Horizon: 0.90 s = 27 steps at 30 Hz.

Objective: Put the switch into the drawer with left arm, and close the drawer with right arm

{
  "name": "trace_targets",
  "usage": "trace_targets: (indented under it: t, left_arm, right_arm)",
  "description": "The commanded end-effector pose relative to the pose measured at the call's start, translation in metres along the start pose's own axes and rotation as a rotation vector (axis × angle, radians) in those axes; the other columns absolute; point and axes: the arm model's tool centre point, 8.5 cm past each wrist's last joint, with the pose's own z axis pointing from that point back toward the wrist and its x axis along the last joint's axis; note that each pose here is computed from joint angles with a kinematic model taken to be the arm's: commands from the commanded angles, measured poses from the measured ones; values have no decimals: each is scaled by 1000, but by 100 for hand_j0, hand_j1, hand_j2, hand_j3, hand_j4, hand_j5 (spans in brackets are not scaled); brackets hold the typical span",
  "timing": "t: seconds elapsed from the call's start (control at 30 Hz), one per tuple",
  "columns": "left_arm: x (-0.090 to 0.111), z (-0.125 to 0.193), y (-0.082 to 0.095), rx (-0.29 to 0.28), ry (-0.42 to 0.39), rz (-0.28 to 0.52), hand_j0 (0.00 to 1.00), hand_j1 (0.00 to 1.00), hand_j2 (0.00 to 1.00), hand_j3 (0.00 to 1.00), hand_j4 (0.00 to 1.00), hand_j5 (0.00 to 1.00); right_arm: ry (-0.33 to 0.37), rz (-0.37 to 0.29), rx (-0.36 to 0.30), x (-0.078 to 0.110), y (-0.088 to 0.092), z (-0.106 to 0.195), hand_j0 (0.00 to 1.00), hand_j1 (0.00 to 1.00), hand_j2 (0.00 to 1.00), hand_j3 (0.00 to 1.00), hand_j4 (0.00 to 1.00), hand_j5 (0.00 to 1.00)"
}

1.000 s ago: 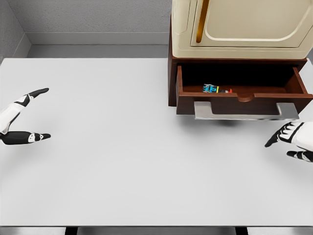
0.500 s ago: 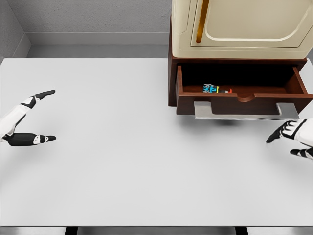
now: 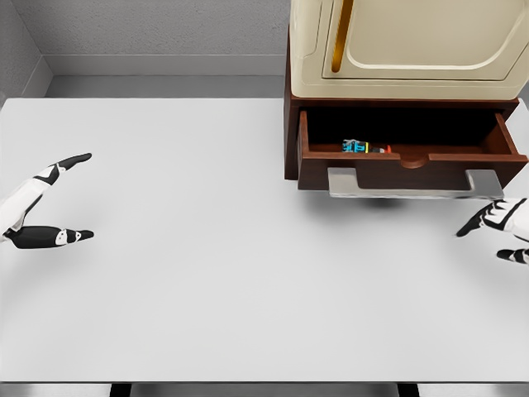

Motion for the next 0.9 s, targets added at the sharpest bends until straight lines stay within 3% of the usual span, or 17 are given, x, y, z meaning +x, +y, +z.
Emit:
trace_targets:
  t: [0.0,0.1,0.27,0.53,0.7,0.87]
  left_arm:
    - [1,0,1,3,-5,5,100,100,100,100,100,100]
    - [1,0,1,5,-3,5,100,100,100,100,100,100]
    - [-1,1,1,3,2,6,100,100,100,100,100,100]
    - [-1,0,-1,-14,0,7,100,100,100,100,100,100]
    - [-1,0,-1,-15,1,8,100,100,100,100,100,100]
    - [-1,0,-1,-15,1,8,100,100,100,100,100,100]
  right_arm:
    - [50,-4,23,-15,4,9,72,72,72,72,72,72]
    - [93,-10,21,-27,3,16,73,73,73,73,73,73]
    - [95,-5,-2,-28,-3,16,73,73,73,73,73,73]
    - [68,-7,23,-20,1,12,73,73,73,73,73,73]
    - [-1,-30,-7,0,-4,1,72,72,72,72,72,72]
    - [0,-46,-22,0,-5,1,72,72,72,72,72,72]
